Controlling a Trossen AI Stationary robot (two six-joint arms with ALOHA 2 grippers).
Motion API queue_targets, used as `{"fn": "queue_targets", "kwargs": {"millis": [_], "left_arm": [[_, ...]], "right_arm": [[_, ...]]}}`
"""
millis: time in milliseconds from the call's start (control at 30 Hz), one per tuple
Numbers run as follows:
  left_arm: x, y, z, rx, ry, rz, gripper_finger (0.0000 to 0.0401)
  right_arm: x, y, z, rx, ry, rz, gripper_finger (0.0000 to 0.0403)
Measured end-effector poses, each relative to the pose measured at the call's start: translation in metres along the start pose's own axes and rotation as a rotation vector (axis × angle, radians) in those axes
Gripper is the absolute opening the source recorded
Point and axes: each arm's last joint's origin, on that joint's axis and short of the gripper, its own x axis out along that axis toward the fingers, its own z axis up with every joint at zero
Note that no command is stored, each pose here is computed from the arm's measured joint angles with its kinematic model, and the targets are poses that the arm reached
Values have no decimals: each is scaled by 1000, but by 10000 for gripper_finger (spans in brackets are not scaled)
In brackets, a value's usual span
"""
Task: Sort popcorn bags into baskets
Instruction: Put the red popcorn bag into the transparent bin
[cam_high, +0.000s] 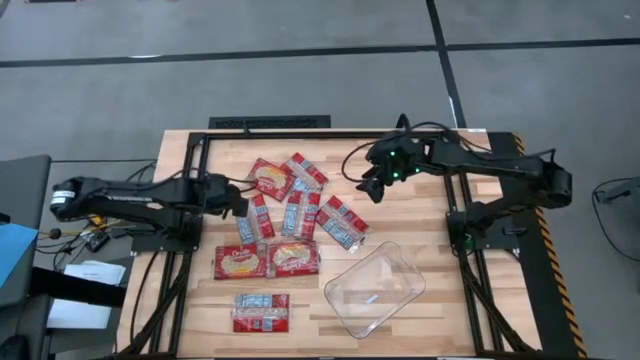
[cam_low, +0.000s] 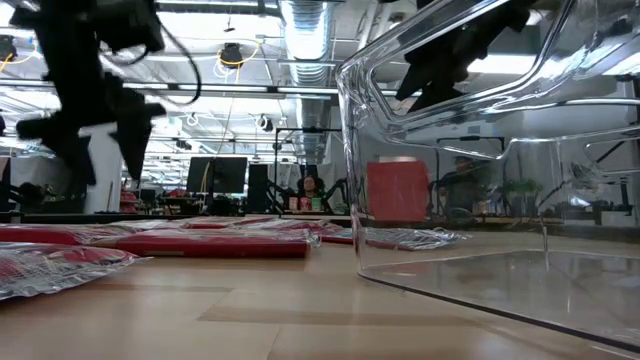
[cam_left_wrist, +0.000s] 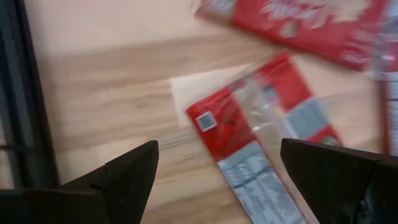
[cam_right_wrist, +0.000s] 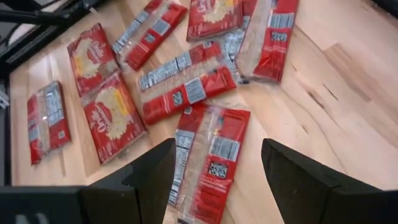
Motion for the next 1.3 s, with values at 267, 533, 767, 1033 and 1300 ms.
{"fn": "queue_targets", "kwargs": {"millis": [267,533,767,1033,1300], "left_arm": [[39,9,-21,-172,47,-124,327],[56,13,-30,-294,31,-219,327],[63,7,-31,-334,22,-309,286],[79,8,-39,-323,9,-334,193],[84,4,-39,-294,1,-369,121]], "right_arm": [[3,4,2,16,-25,18,264],[5,13,2,-9,-86,-27,264],[30,21,1,-13,-162,20,264],[91,24,-6,-21,-105,39,264],[152,46,4,-136,-14,76,263]]}}
